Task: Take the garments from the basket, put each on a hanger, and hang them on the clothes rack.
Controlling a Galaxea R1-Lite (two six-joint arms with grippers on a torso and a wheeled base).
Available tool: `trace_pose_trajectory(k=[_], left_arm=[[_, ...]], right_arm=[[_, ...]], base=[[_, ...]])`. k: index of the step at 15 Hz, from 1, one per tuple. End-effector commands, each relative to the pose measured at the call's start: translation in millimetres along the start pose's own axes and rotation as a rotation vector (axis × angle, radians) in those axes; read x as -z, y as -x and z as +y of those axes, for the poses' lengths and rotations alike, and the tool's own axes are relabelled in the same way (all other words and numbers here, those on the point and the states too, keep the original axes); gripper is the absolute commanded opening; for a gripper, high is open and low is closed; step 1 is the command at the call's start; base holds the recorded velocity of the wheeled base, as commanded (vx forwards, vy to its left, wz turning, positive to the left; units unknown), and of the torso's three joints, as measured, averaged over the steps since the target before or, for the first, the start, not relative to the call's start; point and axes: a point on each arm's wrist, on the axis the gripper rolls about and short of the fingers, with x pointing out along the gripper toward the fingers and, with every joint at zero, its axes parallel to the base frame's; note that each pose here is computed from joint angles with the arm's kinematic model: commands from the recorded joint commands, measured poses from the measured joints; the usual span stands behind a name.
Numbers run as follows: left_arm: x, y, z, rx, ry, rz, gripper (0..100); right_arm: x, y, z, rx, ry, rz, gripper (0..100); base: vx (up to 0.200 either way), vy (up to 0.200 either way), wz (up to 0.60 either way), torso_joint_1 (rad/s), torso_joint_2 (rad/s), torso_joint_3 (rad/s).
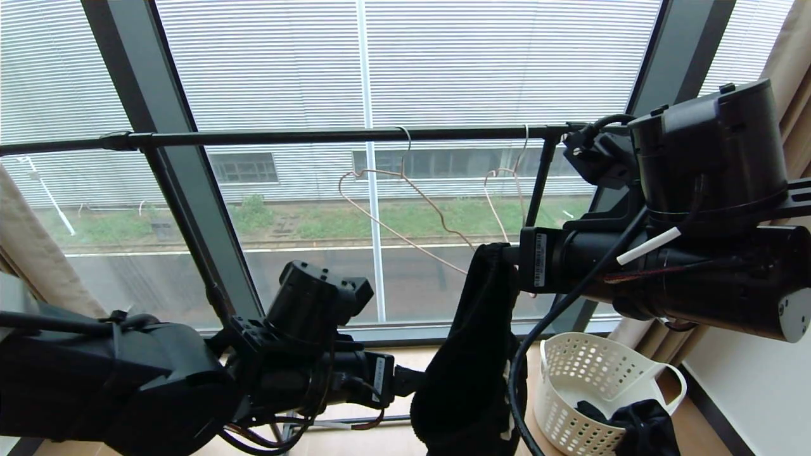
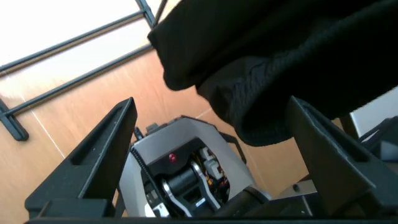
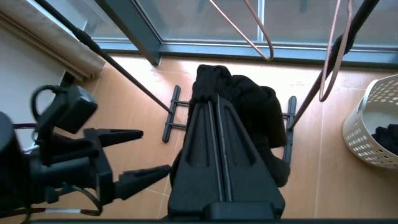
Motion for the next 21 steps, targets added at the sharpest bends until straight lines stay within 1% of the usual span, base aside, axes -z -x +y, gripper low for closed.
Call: trace_pose_trajectory(k=[1, 4, 6, 9, 12, 13, 15, 17, 19, 21], left_arm=[[12.0, -28.4, -5.5, -0.007, -0.020, 0.079, 100], [17.1, -37.2, -5.8, -0.011, -0.028, 0.101, 100], [19.7, -46.5, -4.0, -0.032, -0.031, 0.089, 100], [23.5, -51.1, -1.6, -0.071, -0.032, 0.094, 100], [30.3, -51.0, 2.1, -0.103, -0.030, 0.108, 100], [33.6, -49.8, 3.9, -0.121, -0.027, 0.112, 0], [38.0, -44.6, 6.8, -0.168, -0.031, 0.105, 0], [35.0, -34.9, 6.2, -0.169, -0.031, 0.063, 0], [24.4, -20.4, 8.3, -0.171, -0.021, -0.003, 0], [11.8, -3.4, 15.4, -0.179, -0.027, -0.063, 0]], right_arm=[[0.4, 0.6, -0.3, 0.003, 0.000, -0.001, 0], [0.5, 1.0, -0.6, 0.003, -0.001, -0.001, 0], [0.1, 2.7, -1.7, 0.008, -0.002, -0.005, 0], [-0.6, 4.2, -2.0, 0.009, -0.004, -0.011, 0], [-5.3, 9.8, -5.2, 0.023, -0.014, -0.039, 0], [-9.4, 11.8, -10.8, 0.038, -0.024, -0.053, 0], [-16.0, 14.1, -19.5, 0.064, -0.039, -0.076, 0], [-21.2, 12.3, -29.9, 0.108, -0.035, -0.092, 0], [-23.3, 12.1, -39.9, 0.185, 0.002, -0.116, 0], [-19.4, 11.5, -48.8, 0.264, 0.056, -0.118, 0]], base=[[0.000, 0.000, 0.00, 0.000, 0.00, 0.000], [0.000, 0.000, 0.00, 0.000, 0.00, 0.000], [0.000, 0.000, 0.00, 0.000, 0.00, 0.000], [0.000, 0.000, 0.00, 0.000, 0.00, 0.000], [0.000, 0.000, 0.00, 0.000, 0.00, 0.000], [0.000, 0.000, 0.00, 0.000, 0.00, 0.000], [0.000, 0.000, 0.00, 0.000, 0.00, 0.000], [0.000, 0.000, 0.00, 0.000, 0.00, 0.000], [0.000, 0.000, 0.00, 0.000, 0.00, 0.000], [0.000, 0.000, 0.00, 0.000, 0.00, 0.000]])
